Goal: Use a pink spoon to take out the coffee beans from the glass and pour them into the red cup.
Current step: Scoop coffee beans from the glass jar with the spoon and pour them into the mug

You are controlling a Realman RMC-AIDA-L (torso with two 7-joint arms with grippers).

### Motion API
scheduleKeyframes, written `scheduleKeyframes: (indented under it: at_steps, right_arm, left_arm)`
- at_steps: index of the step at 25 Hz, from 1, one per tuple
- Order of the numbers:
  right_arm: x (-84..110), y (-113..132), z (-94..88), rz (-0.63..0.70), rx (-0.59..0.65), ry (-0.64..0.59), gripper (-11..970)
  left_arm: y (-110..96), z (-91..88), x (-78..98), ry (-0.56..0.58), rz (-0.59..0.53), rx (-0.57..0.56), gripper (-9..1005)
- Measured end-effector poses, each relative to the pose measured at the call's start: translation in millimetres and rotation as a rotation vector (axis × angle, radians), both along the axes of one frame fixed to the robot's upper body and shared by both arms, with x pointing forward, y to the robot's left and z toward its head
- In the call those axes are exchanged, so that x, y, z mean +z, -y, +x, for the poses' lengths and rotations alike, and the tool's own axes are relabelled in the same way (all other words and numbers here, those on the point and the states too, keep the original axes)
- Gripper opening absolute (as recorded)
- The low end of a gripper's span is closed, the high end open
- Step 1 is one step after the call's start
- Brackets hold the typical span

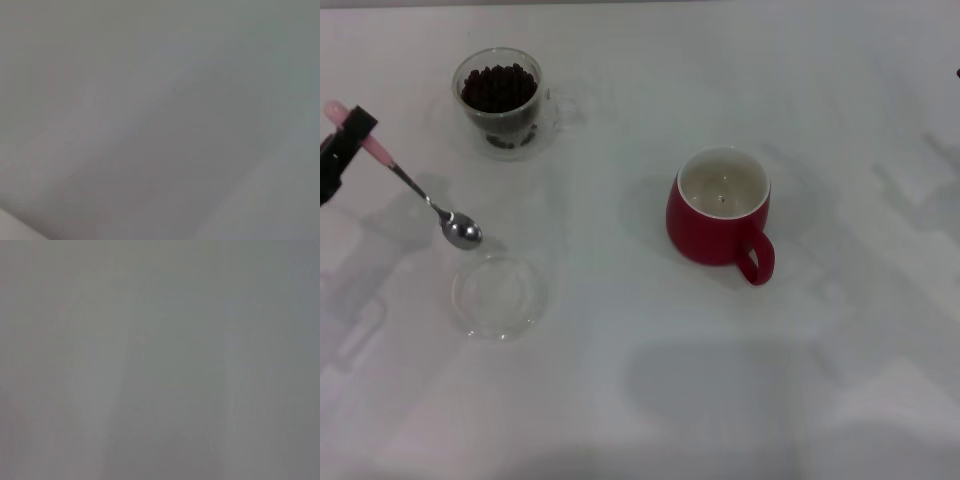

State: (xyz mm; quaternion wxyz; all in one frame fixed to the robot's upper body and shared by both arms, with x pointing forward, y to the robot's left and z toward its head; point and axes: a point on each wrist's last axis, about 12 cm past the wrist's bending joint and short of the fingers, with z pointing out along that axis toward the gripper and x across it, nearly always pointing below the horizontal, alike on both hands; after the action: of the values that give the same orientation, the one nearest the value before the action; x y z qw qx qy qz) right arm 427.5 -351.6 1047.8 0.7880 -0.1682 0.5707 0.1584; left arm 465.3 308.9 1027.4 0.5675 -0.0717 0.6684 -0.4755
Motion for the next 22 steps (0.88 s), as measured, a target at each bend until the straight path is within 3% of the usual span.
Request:
scheduleKeyframes:
  at_steps: [17,22]
  right_arm:
    - [-1.1,-5,-2.3,0.017,-0.003,0.011,846]
    - [-2.0,-9,-2.6,0.025,-0.002,0.011,846]
  left_arm:
    - [-36,32.1,41.1,0.069,0.044,-0.039,131]
    - [-44,57.4,51.6,0.036,0.057,-0.010,131]
